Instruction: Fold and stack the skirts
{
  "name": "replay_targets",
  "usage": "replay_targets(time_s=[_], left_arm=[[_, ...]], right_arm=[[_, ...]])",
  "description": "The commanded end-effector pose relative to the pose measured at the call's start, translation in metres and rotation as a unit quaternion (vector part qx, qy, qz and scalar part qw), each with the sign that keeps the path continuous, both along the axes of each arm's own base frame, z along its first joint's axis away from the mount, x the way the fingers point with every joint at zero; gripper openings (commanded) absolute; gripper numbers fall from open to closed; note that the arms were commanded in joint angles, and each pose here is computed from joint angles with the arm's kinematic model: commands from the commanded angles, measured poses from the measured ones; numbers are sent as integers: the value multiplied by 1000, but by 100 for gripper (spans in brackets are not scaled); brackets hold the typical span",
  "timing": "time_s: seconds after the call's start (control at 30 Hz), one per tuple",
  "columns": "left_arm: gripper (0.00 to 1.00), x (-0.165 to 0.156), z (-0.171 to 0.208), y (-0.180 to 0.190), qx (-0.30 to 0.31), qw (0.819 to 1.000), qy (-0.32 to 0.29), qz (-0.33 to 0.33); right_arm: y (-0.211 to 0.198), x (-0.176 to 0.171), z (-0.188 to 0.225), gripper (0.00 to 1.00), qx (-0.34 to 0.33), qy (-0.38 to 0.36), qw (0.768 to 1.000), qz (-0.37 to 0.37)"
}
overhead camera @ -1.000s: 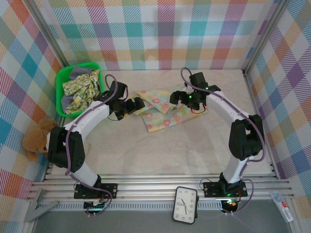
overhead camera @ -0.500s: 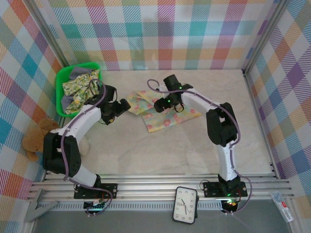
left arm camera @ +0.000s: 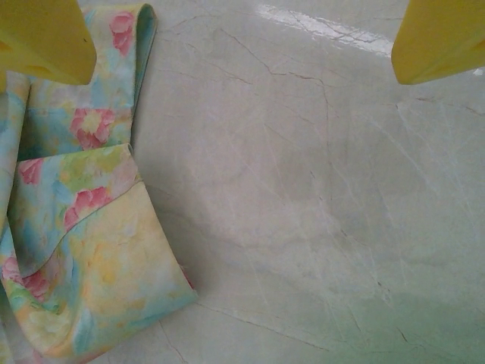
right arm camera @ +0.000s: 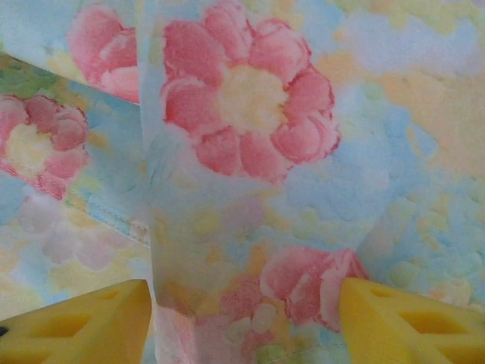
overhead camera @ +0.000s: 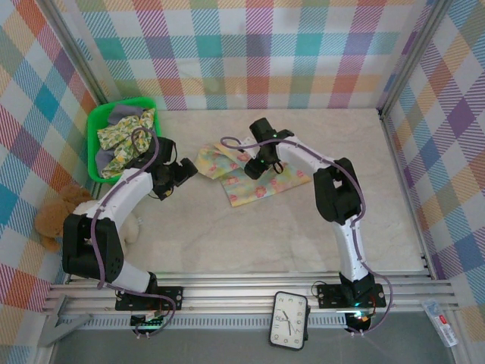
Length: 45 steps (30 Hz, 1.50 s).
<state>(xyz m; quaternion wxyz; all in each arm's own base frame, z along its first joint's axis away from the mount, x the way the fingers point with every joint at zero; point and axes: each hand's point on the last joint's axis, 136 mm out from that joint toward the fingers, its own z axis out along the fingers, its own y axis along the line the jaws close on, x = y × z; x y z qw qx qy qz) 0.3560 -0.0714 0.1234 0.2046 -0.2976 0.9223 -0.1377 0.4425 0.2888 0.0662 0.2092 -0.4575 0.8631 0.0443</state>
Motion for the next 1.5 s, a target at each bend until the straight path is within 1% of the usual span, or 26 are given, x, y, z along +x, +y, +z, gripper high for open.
replay_targets(time_s=[0.0, 0.1, 0.2, 0.23, 0.33, 0.43, 0.53, 0.6, 0.67, 0.77, 0.83, 0.97, 1.03, 1.07, 1.1, 1.17, 1.23, 1.33, 1.4, 1.47], left_arm=[[100, -4, -2, 8, 7, 1000, 8, 1], [100, -1, -1, 6, 5, 1000, 2, -14], [100, 3, 3, -1, 6, 999, -11, -49], [100, 4, 4, -4, 9, 998, -15, -63], [100, 6, 8, -15, 24, 993, -31, -113], [100, 10, 14, -33, 38, 983, -52, -174], [100, 14, 22, -61, 52, 965, -86, -242], [100, 14, 22, -79, 63, 951, -99, -287], [97, 13, 20, -93, 76, 936, -104, -329], [92, 7, 19, -114, 103, 905, -110, -398], [92, -2, 20, -134, 117, 877, -121, -450], [87, -27, 18, -172, 109, 833, -130, -527], [83, -38, 10, -184, 138, 810, -117, -558], [80, -42, 5, -185, 156, 803, -108, -565], [75, -42, -1, -186, 171, 799, -97, -568], [68, -46, -15, -186, 175, 797, -71, -574], [64, -50, -27, -190, 179, 788, -51, -587], [62, -57, -38, -201, 178, 771, -39, -610], [61, -58, -45, -207, 172, 764, -34, -620], [59, -56, -50, -212, 170, 763, -30, -623]], right_arm=[[4, 2, -6, 54, -26, -10, 999, 22], [1, 7, 11, 24, -26, -35, 999, 5], [-15, 5, 41, 3, -18, -72, 997, -8], [-26, 2, 57, 0, -11, -83, 996, -17], [-68, -14, 77, 0, -11, -81, 996, -27], [-118, -28, 75, 0, -36, -66, 997, -21], [-154, -36, 70, 0, -45, -80, 996, 11], [-172, -33, 75, 0, -32, -105, 994, 11], [-185, -32, 81, 0, -24, -127, 991, 18], [-189, -33, 86, 0, -26, -164, 985, 54], [-186, -32, 87, 0, -24, -178, 982, 66], [-188, -30, 82, 0, -31, -188, 979, 70], [-189, -30, 79, 0, -33, -185, 980, 70], [-189, -31, 77, 0, -33, -183, 980, 70], [-189, -31, 75, 0, -33, -182, 980, 70], [-188, -32, 74, 0, -30, -181, 981, 70], [-188, -32, 72, 0, -26, -179, 981, 68], [-186, -34, 70, 0, -20, -176, 982, 68], [-186, -34, 69, 0, -19, -174, 982, 68], [-186, -34, 68, 0, -19, -173, 982, 67]])
